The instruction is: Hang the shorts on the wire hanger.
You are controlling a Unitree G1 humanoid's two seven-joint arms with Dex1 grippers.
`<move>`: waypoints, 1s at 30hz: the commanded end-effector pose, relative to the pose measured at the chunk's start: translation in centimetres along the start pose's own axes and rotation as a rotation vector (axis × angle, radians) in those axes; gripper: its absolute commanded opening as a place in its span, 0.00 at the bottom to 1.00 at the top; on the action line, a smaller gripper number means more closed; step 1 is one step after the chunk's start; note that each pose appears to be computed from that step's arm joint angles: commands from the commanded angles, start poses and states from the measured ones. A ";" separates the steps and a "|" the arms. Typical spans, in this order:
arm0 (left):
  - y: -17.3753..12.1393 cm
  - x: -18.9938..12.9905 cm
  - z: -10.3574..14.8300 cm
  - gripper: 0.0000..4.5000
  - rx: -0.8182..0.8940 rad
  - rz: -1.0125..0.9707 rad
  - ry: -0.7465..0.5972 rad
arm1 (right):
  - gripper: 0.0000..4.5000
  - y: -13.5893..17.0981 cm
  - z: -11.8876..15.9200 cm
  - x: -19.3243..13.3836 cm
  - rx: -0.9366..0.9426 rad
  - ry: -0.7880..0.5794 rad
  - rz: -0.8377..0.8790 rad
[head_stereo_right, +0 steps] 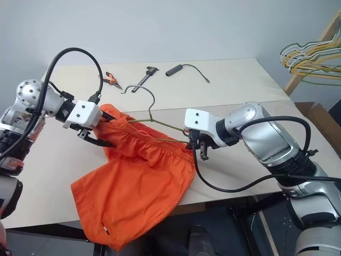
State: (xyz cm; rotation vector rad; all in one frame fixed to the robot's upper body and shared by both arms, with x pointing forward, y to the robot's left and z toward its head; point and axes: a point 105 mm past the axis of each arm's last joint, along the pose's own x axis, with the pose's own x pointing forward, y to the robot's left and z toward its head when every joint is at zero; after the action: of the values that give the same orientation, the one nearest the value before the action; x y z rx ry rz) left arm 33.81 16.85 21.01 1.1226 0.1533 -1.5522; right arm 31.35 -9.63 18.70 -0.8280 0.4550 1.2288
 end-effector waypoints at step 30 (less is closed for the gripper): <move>0.2 -1.1 -0.2 0.00 -0.212 0.110 -0.128 | 0.99 -1.3 -6.2 -9.5 0.437 -0.085 -0.398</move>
State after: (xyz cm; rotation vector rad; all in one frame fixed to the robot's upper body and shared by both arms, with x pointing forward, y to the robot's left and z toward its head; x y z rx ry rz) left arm 33.93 17.52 20.38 0.8523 0.2067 -1.4919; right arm 31.16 -20.33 20.34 -0.4948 0.5015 0.7688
